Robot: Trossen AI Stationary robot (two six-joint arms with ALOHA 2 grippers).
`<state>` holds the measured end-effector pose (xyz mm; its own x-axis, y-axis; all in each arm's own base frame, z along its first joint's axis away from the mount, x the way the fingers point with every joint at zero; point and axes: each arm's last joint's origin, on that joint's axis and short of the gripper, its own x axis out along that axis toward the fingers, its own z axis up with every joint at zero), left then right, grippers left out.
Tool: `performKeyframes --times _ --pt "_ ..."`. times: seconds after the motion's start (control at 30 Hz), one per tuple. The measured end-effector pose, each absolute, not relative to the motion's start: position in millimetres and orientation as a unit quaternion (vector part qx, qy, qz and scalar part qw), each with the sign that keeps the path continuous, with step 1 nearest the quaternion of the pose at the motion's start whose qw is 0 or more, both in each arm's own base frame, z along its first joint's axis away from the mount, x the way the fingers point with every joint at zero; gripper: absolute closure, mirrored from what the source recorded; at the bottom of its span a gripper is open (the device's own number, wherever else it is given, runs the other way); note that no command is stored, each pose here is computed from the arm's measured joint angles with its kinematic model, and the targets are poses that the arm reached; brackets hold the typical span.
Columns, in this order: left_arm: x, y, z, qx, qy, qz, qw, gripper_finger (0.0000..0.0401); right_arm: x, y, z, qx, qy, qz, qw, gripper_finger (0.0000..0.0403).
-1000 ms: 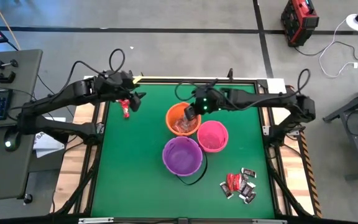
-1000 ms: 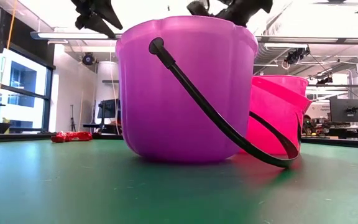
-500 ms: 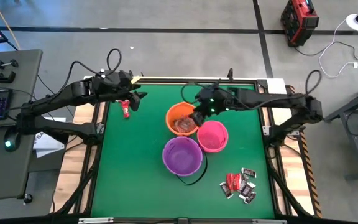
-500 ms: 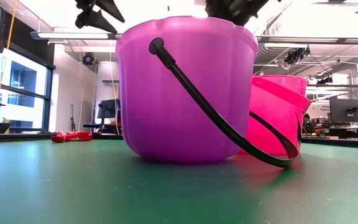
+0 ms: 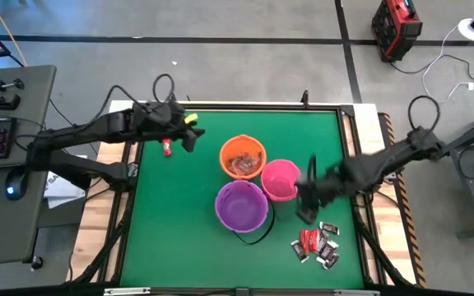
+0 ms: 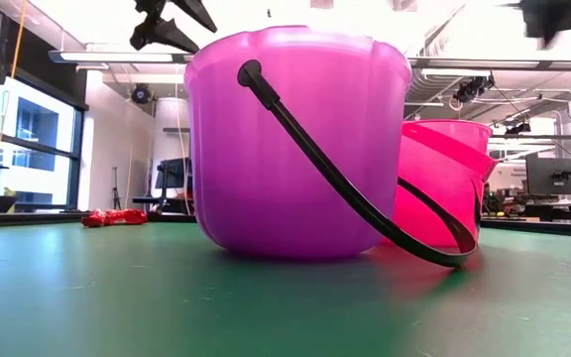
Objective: Sort candy by brand, put in halloween buckets
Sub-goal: Put the red chocolate bar into the pink bucket
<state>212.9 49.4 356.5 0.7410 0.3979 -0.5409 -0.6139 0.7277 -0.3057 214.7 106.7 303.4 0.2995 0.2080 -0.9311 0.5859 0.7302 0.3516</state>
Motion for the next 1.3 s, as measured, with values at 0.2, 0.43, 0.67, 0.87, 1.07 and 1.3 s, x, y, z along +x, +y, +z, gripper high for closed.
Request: performKeyframes --times 0.2,0.43,0.67,0.87,1.07,1.3 --pt "240 38 341 -0.267 0.245 0.265 0.894 0.0165 193 152 240 0.447 0.553 -0.175 0.681 0.0187" --pt "271 25 326 -0.305 0.239 0.243 0.889 0.0165 189 158 192 0.484 0.535 -0.220 0.657 0.0209" --pt "282 9 318 -0.320 0.251 0.212 0.888 0.0165 198 168 171 0.484 0.557 -0.236 0.633 0.0246" --pt "281 7 319 -0.304 0.255 0.206 0.894 0.0165 202 171 153 0.481 0.566 -0.273 0.611 0.0256" --pt "274 8 331 -0.285 0.231 0.190 0.911 0.0165 203 173 156 0.467 0.574 -0.269 0.616 0.0343" --pt "236 12 372 -0.227 0.140 0.188 0.945 0.0165 213 178 233 0.431 0.557 -0.200 0.681 0.0399"
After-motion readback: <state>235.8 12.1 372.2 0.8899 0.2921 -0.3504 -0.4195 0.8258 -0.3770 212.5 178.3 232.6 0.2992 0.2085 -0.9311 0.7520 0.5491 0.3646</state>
